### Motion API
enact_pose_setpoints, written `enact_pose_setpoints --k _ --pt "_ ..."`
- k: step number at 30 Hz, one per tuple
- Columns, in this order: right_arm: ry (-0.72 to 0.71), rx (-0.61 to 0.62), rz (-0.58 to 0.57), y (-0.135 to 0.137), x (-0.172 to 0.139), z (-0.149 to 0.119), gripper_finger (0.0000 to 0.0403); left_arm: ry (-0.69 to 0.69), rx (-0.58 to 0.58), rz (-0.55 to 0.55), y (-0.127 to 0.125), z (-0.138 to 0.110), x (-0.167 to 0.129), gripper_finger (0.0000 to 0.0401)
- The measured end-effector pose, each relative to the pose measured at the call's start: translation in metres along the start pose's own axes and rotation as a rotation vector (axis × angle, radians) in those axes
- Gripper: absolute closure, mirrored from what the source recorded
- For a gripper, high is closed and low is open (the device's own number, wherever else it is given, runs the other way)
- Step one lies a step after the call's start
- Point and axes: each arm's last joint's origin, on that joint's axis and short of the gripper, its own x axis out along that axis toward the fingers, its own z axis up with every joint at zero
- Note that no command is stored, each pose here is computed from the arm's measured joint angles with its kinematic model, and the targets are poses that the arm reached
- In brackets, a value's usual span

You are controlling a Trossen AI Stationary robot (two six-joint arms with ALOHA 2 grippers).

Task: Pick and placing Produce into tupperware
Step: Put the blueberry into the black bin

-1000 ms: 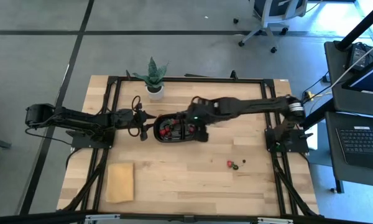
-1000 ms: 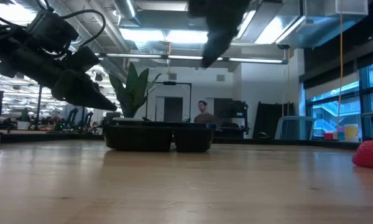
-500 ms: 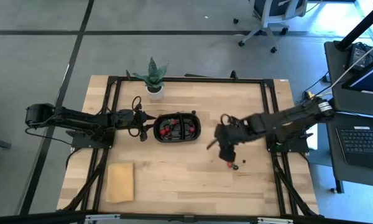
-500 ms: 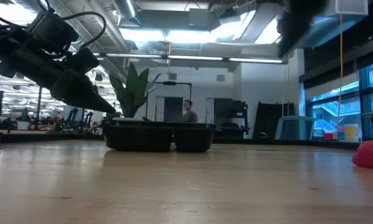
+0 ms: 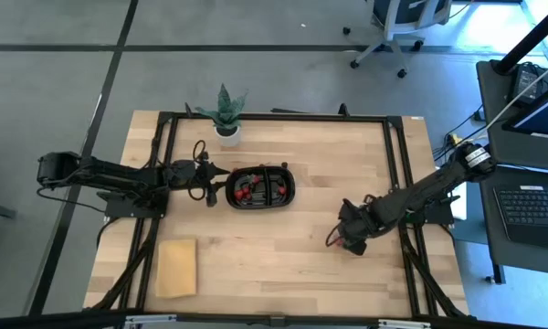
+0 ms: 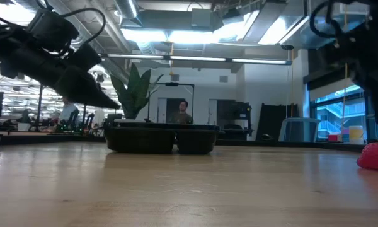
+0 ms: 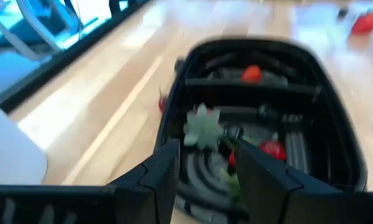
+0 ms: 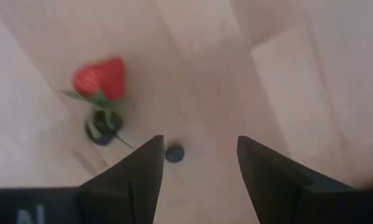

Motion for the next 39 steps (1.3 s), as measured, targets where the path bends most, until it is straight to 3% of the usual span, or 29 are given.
enact_pose_setpoints --k 7,19,27,39 --pt "0.027 0.014 0.02 0.001 0.012 -0.01 0.0197 -0.164 -0.001 -0.075 -0.005 0.016 -0.002 0.0254" --pt "0.016 0.033 0.039 0.003 0.013 -0.011 0.0197 -0.334 0.021 -0.046 0.002 0.035 -0.028 0.0254" --pt "0.019 0.039 0.034 0.003 0.013 -0.011 0.0197 -0.358 0.013 -0.012 0.009 0.032 -0.058 0.0254" --pt "0.054 0.218 0.003 -0.004 0.032 -0.027 0.0197 -0.394 -0.024 -0.017 0.012 0.022 -0.082 0.0254"
